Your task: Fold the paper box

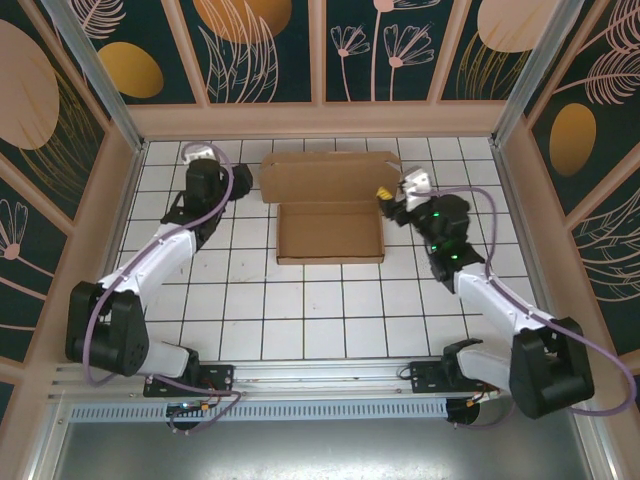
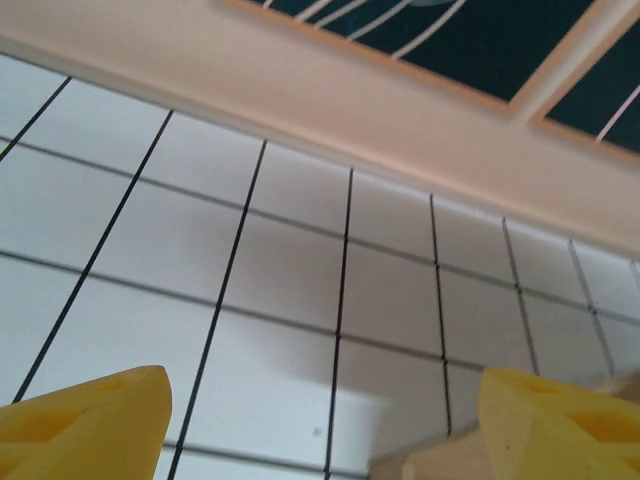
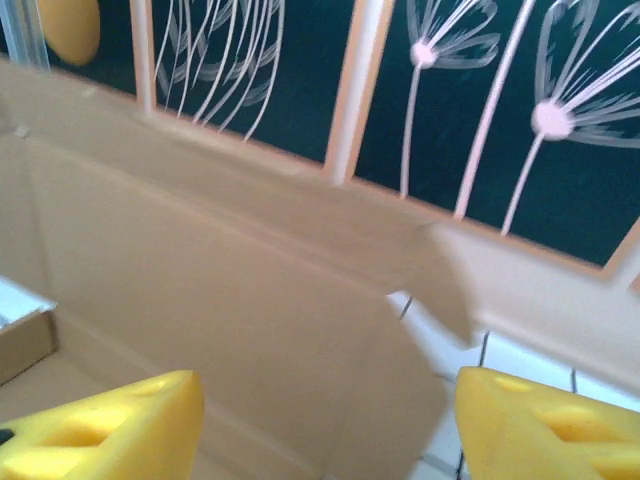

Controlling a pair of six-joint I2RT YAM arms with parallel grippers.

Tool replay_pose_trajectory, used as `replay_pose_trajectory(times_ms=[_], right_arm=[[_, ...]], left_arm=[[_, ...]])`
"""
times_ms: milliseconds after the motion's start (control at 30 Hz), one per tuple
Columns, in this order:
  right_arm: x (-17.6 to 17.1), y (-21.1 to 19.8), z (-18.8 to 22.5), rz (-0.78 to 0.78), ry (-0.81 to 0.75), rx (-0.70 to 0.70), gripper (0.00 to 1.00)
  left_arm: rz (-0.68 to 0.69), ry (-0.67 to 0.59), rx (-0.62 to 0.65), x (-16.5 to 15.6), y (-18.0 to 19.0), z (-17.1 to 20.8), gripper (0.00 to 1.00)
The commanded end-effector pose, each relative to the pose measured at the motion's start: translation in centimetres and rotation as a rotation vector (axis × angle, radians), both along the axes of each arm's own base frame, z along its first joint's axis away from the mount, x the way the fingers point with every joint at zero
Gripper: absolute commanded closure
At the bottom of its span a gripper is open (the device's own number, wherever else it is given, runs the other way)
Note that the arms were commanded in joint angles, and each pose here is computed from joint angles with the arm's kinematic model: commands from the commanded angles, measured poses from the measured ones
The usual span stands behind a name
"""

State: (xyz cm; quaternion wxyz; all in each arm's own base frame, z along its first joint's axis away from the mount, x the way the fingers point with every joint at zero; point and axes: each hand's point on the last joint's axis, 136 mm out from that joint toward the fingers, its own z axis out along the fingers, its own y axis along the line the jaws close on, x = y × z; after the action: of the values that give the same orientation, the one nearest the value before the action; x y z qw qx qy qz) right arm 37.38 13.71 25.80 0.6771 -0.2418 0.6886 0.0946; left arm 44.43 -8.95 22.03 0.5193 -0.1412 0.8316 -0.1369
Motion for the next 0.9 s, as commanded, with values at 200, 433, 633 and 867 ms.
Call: replay_pose_trajectory(times_ms=[200, 433, 633, 867], right_arm=[[1.5, -1.1, -3.4, 0.365, -0.023, -0.05, 0.34], [4.8, -0.9, -5.4, 0.43, 0.033, -0.021, 0.3], [7.1, 0.0, -6.5, 0.467, 0.068, -0.017, 0.36], [7.8, 0.8, -8.1, 0.478, 0.115, -0.013, 0.57]], left_arm=[[-0.019, -0.118, -0.306, 6.5, 1.4, 0.8, 0.22], [-0.145, -0.094, -0.441, 8.7, -0.6, -1.4, 0.26], [-0.224, -0.087, -0.485, 9.3, -2.1, -2.1, 0.29], [-0.268, -0.089, -0.527, 9.3, -2.9, -2.2, 0.34]])
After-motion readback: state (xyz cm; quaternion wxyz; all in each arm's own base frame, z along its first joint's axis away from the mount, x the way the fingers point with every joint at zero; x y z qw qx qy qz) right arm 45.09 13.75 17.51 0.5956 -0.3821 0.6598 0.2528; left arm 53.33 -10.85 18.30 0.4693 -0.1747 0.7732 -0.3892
